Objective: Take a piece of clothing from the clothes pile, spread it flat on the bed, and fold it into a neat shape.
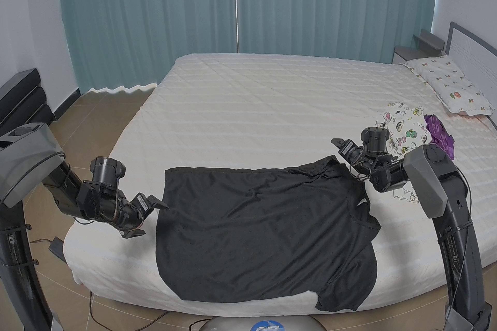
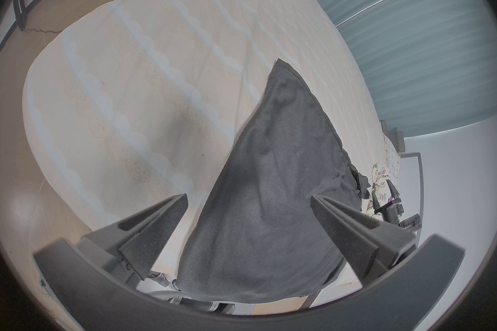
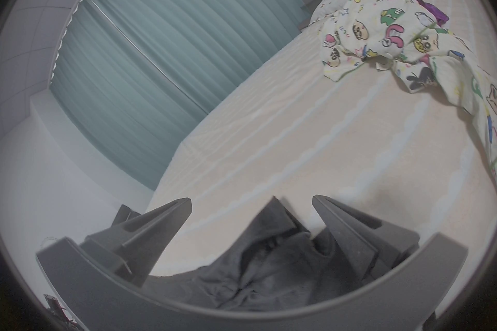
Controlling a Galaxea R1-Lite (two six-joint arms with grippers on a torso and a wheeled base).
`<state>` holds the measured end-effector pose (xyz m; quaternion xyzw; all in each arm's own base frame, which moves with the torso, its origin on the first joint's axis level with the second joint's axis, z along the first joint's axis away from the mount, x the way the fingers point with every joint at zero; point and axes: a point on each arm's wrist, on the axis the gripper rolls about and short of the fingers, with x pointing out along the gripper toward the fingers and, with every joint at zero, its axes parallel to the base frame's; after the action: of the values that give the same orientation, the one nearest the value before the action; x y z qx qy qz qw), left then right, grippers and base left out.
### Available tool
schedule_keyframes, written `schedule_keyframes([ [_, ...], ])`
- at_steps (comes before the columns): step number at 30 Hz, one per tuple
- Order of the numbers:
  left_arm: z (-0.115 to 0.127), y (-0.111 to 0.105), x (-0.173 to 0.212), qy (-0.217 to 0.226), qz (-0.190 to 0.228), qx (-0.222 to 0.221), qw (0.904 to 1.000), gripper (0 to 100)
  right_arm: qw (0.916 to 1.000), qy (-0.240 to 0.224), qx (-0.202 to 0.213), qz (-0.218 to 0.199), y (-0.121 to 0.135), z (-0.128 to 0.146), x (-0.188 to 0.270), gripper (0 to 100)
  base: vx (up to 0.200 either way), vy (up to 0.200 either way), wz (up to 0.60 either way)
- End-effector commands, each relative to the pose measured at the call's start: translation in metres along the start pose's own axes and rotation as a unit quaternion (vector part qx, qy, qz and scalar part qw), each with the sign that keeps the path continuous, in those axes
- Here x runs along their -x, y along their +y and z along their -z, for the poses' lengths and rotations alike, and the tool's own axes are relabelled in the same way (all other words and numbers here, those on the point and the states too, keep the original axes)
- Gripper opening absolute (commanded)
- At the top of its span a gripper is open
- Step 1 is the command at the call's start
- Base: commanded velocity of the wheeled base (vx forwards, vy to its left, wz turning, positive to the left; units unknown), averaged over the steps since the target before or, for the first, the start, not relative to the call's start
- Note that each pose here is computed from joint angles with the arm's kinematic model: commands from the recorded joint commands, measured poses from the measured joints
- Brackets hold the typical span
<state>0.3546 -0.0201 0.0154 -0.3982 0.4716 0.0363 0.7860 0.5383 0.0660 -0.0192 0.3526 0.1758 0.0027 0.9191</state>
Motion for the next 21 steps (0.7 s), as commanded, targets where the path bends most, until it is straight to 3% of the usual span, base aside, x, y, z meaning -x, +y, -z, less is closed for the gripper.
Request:
schedule_keyframes([
  [1, 0.002, 0.002, 0.001, 0.003, -0.002, 0.002, 1.0000, 100, 0.9998, 0.006, 0.000, 0.017, 0.007, 0.004, 0.013, 100, 0.000, 0.000, 0.00],
  [7, 0.003, 0.004, 0.005, -0.001, 0.017, -0.002, 0.9999, 100, 0.9989, 0.006, -0.034, 0.033, 0.018, -0.009, 0.054, 100, 0.000, 0.000, 0.00],
  [13, 0.005, 0.003, 0.003, -0.005, 0.016, -0.010, 0.9998, 100, 0.9973, -0.004, -0.038, 0.063, 0.026, -0.026, 0.119, 100, 0.000, 0.000, 0.00],
  [17, 0.002, 0.001, 0.002, -0.009, 0.019, -0.009, 0.9997, 100, 0.9960, 0.014, -0.038, 0.079, 0.016, -0.017, 0.145, 100, 0.000, 0.000, 0.00],
  [18, 0.003, 0.002, 0.003, -0.009, 0.019, -0.011, 0.9997, 100, 0.9948, 0.031, -0.031, 0.092, 0.003, 0.003, 0.166, 100, 0.000, 0.000, 0.00],
  [21, 0.002, 0.001, 0.002, -0.009, 0.019, -0.009, 0.9997, 100, 0.9968, 0.028, -0.022, 0.072, 0.000, 0.020, 0.186, 100, 0.000, 0.000, 0.00],
])
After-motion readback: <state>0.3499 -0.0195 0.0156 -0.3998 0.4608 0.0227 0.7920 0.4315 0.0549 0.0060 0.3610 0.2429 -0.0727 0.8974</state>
